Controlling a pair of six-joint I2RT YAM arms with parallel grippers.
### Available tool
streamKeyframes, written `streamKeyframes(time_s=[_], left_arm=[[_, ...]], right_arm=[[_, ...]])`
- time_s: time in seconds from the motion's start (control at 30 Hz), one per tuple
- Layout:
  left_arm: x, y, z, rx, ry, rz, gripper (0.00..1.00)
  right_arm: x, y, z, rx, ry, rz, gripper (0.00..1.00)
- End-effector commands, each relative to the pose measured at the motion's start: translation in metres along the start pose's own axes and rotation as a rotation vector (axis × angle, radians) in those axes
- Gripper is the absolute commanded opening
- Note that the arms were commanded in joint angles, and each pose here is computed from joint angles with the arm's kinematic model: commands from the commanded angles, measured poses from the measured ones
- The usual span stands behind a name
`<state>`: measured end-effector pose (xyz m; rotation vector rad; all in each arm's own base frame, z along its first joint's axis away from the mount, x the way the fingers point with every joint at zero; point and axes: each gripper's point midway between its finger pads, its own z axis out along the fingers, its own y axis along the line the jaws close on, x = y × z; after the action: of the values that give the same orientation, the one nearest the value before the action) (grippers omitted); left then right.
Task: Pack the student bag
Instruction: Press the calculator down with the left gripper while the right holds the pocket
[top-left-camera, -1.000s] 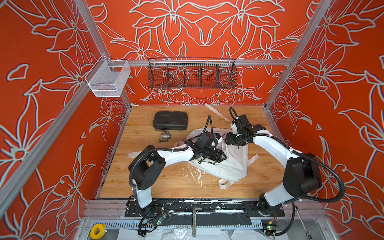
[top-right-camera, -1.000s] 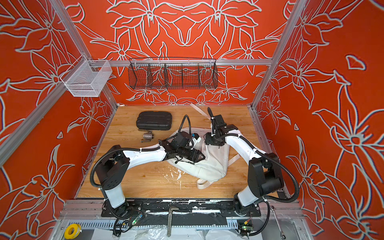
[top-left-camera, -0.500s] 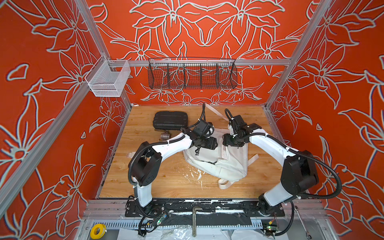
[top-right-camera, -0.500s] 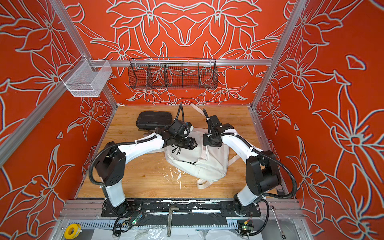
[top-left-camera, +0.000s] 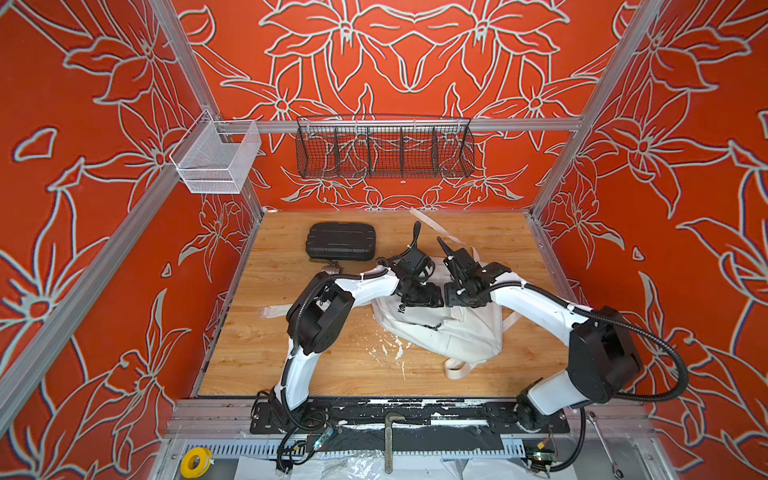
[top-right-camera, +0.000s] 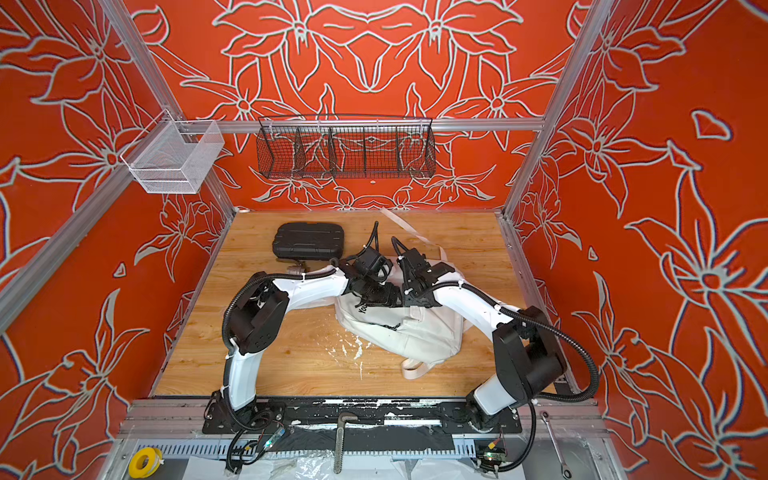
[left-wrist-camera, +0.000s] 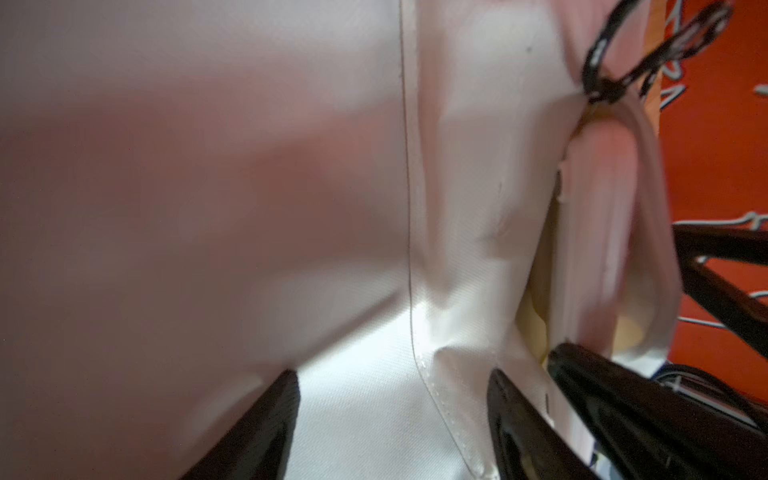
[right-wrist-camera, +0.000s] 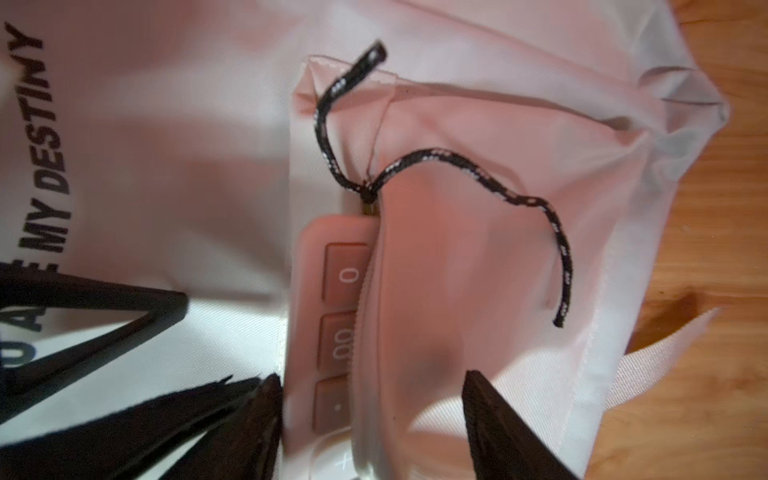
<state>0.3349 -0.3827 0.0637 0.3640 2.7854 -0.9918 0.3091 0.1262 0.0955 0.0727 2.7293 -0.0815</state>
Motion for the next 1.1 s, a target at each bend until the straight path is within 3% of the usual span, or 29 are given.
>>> streamKeyframes(time_s=[0.0,0.17,0.4,0.63,0.83,0.93,1.07], left_arm=[[0.001,-0.009,0.009,0.066,0.018,-0.039,0.75],[0.0,-0.005,0.02,0.07,0.024,-0.052,0.8],[0.013,0.044,0.034,-0.062,0.044,-0.159,0.71],[0.015,0.077,0.024,-0.135,0.019,-0.243,0.68],[0.025,0.092,0.023,-0.161,0.031,-0.274,0.68],[0.032,0.103,0.021,-0.18,0.03,-0.298,0.67],[0.04,0.113,0.02,-0.187,0.043,-0.324,0.67]], right_arm=[[0.004,-0.029,-0.001,0.141,-0.046,0.049,0.68],[0.0,-0.033,-0.01,0.17,-0.097,0.051,0.63],[-0.005,-0.07,-0.027,0.392,-0.117,0.015,0.56],[-0.013,-0.081,-0.049,0.434,-0.144,-0.003,0.47],[-0.001,-0.089,-0.041,0.417,-0.062,0.0,0.35],[0.008,-0.093,-0.028,0.388,0.002,0.026,0.38],[0.017,-0.095,-0.009,0.377,0.102,0.029,0.62]])
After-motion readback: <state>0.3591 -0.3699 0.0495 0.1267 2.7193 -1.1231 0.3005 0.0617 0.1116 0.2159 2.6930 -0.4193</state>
